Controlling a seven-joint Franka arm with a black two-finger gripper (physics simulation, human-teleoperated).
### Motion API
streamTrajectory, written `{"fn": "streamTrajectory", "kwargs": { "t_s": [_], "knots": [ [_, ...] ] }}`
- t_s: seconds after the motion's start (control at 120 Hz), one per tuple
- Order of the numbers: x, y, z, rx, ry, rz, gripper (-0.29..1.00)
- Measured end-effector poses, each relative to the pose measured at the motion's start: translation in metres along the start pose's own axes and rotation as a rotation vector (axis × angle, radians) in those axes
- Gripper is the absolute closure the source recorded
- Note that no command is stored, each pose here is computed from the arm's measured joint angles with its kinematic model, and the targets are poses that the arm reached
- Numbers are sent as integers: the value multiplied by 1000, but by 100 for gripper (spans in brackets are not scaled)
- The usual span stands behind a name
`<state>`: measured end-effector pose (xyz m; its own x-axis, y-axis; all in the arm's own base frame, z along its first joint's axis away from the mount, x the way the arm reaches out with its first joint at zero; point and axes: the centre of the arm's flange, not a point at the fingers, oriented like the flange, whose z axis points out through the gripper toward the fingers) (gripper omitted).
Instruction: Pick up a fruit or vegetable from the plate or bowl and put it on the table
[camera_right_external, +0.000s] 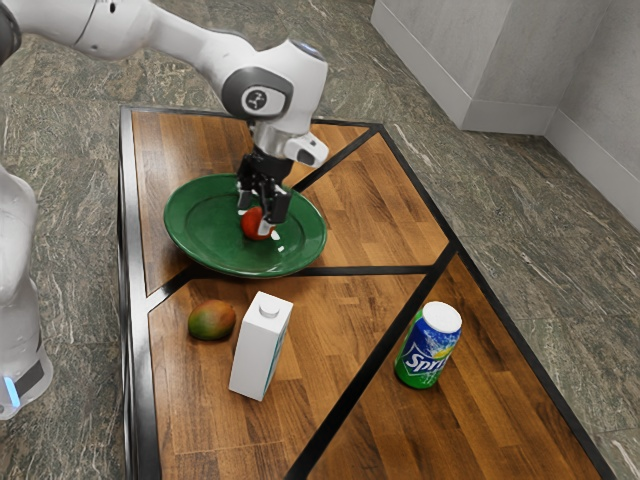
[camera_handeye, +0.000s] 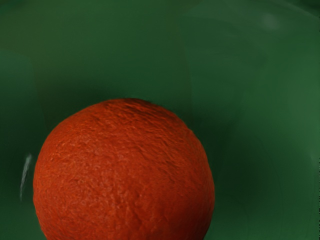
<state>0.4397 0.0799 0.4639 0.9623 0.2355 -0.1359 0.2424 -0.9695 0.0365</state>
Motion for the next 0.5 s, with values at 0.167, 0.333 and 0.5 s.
{"fn": "streamTrajectory", "kwargs": {
  "t_s": [0.167, 0.333, 0.5],
  "knots": [
    [3, 0, 7, 2, 5, -4, 2],
    [3, 0, 10, 4, 6, -7, 2],
    [3, -1, 14, 5, 3, -10, 2]
  ]
}}
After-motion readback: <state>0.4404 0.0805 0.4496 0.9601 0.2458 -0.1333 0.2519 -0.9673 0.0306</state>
